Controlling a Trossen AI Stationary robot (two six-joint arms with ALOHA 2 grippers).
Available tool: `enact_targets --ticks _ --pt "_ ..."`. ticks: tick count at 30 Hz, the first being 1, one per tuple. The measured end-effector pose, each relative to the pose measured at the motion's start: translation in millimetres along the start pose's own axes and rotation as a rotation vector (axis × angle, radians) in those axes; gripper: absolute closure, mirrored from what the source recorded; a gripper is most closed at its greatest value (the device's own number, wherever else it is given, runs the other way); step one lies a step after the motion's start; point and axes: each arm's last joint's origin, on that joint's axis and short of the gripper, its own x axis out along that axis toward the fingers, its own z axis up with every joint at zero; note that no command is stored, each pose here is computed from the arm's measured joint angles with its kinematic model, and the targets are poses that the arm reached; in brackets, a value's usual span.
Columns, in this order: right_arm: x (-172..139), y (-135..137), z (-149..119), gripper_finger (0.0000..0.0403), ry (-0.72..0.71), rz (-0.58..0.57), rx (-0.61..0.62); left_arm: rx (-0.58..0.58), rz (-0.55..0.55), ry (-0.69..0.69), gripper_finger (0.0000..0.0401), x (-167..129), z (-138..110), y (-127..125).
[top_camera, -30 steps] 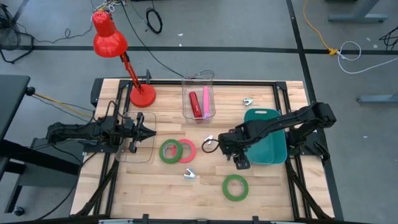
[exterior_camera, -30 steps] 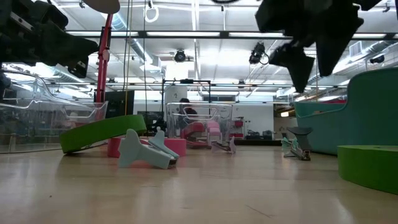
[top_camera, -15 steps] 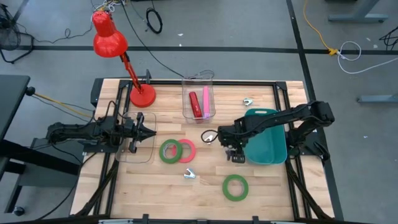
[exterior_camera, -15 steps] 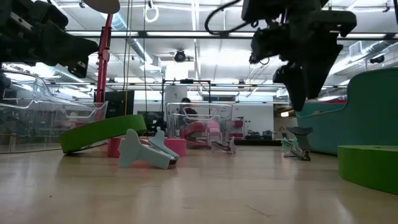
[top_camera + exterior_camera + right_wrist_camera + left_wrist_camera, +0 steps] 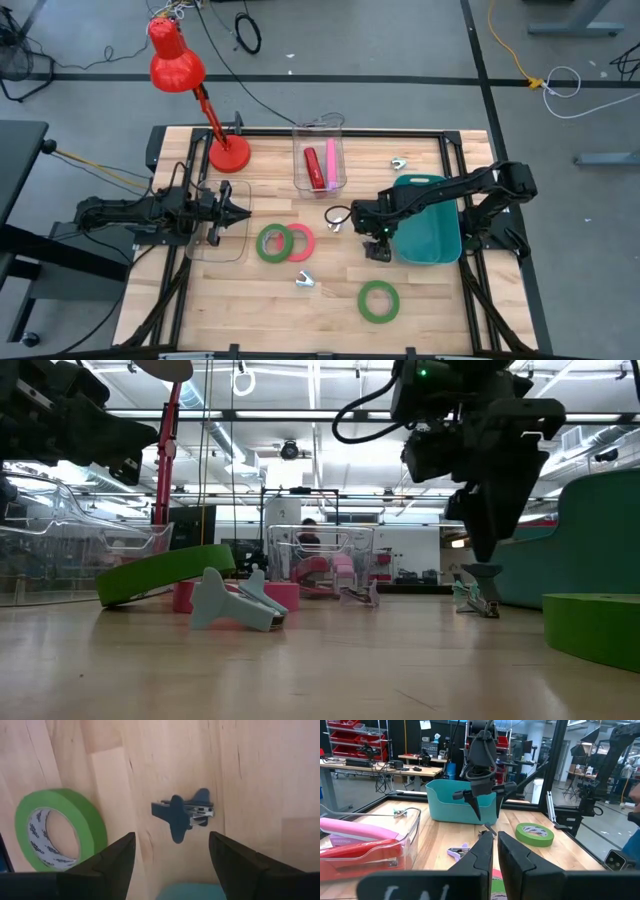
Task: Pick and place Stapler, Stapler remover, tape
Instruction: Put the blue staple remover into the blue bin
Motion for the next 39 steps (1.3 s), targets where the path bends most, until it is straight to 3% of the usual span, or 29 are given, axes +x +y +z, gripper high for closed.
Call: enact_targets --ticks 18,39 --pt "19.7 -6.0 2.7 0.0161 0.075 0.009 0.026 0.000 0.000 0.000 0.0371 0.0 0.0 0.0" --pt "19.8 -5.1 5.2 0.0340 0.052 0.022 0.045 0.000 0.000 0.000 0.0371 0.0 0.0 0.0"
